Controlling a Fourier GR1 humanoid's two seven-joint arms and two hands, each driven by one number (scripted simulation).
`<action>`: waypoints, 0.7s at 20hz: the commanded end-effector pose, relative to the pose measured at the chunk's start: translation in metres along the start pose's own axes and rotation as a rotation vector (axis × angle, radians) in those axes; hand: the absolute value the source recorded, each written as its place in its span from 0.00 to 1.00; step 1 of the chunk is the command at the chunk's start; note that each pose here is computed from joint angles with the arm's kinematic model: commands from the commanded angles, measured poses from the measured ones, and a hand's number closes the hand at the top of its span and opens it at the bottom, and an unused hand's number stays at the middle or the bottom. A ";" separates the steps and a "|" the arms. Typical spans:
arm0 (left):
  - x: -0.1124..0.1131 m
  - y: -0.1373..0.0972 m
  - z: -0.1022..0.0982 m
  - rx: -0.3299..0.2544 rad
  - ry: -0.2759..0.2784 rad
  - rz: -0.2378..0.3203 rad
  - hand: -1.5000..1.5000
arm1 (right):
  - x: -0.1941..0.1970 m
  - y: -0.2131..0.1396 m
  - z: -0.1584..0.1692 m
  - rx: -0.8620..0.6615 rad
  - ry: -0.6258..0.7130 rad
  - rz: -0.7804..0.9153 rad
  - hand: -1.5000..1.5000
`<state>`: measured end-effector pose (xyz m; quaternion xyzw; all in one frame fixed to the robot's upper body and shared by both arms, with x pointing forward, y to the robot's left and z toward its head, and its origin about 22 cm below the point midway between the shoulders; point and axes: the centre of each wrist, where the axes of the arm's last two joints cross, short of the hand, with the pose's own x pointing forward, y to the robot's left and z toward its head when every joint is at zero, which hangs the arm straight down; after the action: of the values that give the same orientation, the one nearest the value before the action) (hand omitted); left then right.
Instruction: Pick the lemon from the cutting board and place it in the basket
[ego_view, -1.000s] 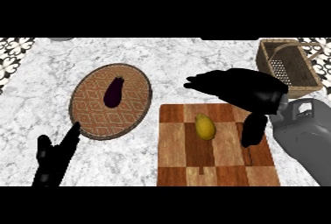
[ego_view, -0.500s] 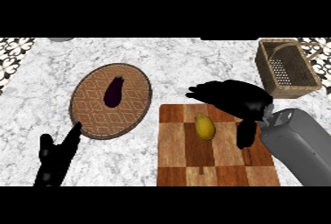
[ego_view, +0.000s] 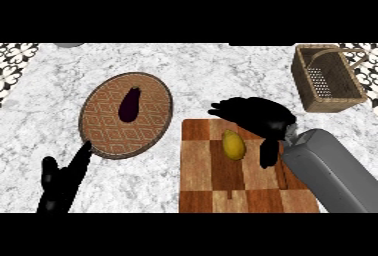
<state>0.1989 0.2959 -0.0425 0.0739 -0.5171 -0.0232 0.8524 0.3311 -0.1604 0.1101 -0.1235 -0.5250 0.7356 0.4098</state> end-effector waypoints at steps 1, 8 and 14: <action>-0.009 -0.005 -0.009 0.000 0.083 0.008 0.50 | -0.013 0.014 0.004 -0.006 -0.013 0.003 0.00; -0.009 -0.004 0.008 -0.004 0.068 0.020 0.50 | 0.000 0.014 -0.034 0.005 -0.006 -0.003 0.00; -0.008 -0.005 -0.011 0.017 0.089 0.010 0.50 | 0.009 0.049 -0.038 0.067 0.046 0.077 0.00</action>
<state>0.2037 0.2914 -0.0423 0.0763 -0.5093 -0.0196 0.8570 0.3352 -0.1448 0.0666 -0.1332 -0.5087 0.7500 0.4013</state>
